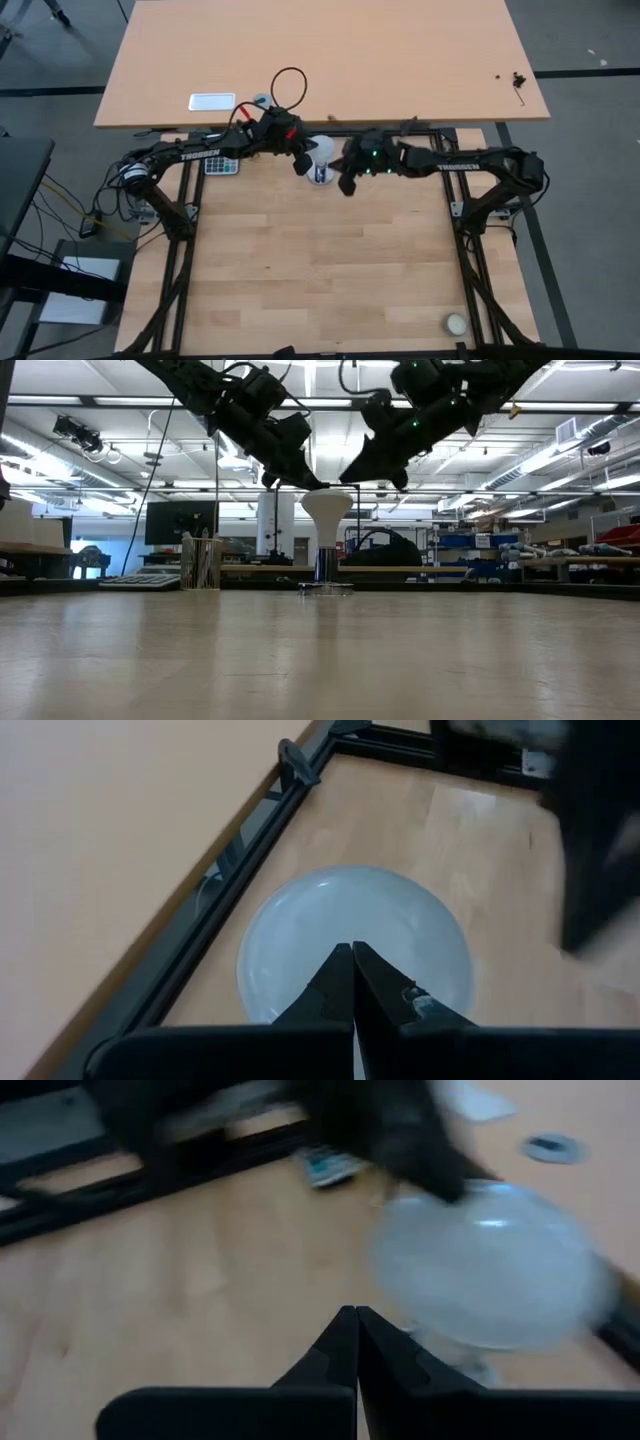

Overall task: Screw lightbulb
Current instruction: Remove the white lightbulb from the silver lamp

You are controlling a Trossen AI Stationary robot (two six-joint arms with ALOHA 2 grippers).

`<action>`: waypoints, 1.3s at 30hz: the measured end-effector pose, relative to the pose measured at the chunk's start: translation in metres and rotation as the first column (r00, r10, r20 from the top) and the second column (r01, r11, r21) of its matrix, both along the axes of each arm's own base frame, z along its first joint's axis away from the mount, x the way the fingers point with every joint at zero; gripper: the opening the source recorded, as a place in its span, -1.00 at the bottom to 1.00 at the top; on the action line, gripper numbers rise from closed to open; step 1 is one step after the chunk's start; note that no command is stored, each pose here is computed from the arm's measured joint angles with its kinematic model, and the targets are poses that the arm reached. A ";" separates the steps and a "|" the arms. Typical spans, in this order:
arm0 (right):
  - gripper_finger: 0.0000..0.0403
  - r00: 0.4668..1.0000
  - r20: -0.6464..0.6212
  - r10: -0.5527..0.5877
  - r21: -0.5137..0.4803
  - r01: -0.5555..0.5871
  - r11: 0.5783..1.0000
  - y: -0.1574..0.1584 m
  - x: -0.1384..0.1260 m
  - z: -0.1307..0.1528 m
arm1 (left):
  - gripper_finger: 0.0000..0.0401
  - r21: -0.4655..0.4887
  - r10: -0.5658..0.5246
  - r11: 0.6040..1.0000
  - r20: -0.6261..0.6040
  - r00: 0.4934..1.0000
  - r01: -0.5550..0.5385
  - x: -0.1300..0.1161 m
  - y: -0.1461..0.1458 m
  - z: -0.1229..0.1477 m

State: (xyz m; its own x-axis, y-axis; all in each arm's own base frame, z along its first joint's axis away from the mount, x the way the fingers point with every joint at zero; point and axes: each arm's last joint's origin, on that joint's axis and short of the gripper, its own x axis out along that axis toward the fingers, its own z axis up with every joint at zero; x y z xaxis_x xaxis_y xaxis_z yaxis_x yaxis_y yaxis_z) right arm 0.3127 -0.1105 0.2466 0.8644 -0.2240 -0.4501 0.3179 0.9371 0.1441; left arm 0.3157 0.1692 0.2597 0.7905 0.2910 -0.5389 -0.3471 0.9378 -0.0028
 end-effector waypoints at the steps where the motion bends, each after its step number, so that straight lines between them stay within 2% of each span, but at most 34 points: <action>1: -0.94 1.000 -0.004 0.011 -0.012 -0.011 1.000 0.004 0.004 -0.002 | -1.00 0.000 0.000 1.000 0.000 1.000 0.000 0.000 0.000 0.001; 6: -0.95 0.995 -0.065 -0.079 -0.047 0.076 0.996 0.000 0.011 -0.021 | -1.00 -0.001 -0.004 1.000 0.008 1.000 0.004 0.002 0.000 0.006; 14: -0.95 0.995 -0.040 -0.091 -0.050 0.089 0.995 -0.006 0.013 -0.021 | -1.00 -0.007 -0.005 1.000 -0.006 1.000 0.005 0.002 0.000 0.008; 22: -0.95 0.986 -0.050 -0.162 -0.019 0.161 0.987 -0.026 0.003 -0.023 | -1.00 -0.012 -0.005 1.000 -0.027 1.000 0.004 0.001 -0.001 0.007; 30: -0.95 0.954 -0.053 -0.295 0.027 0.297 0.954 -0.055 -0.014 -0.021 | -1.00 -0.023 -0.025 0.999 -0.028 0.999 0.024 0.002 -0.003 0.007; 39: -0.95 0.976 -0.031 -0.215 0.035 0.216 0.976 -0.028 -0.017 0.001 | -1.00 -0.008 -0.018 1.000 -0.010 1.000 0.018 0.003 -0.001 0.009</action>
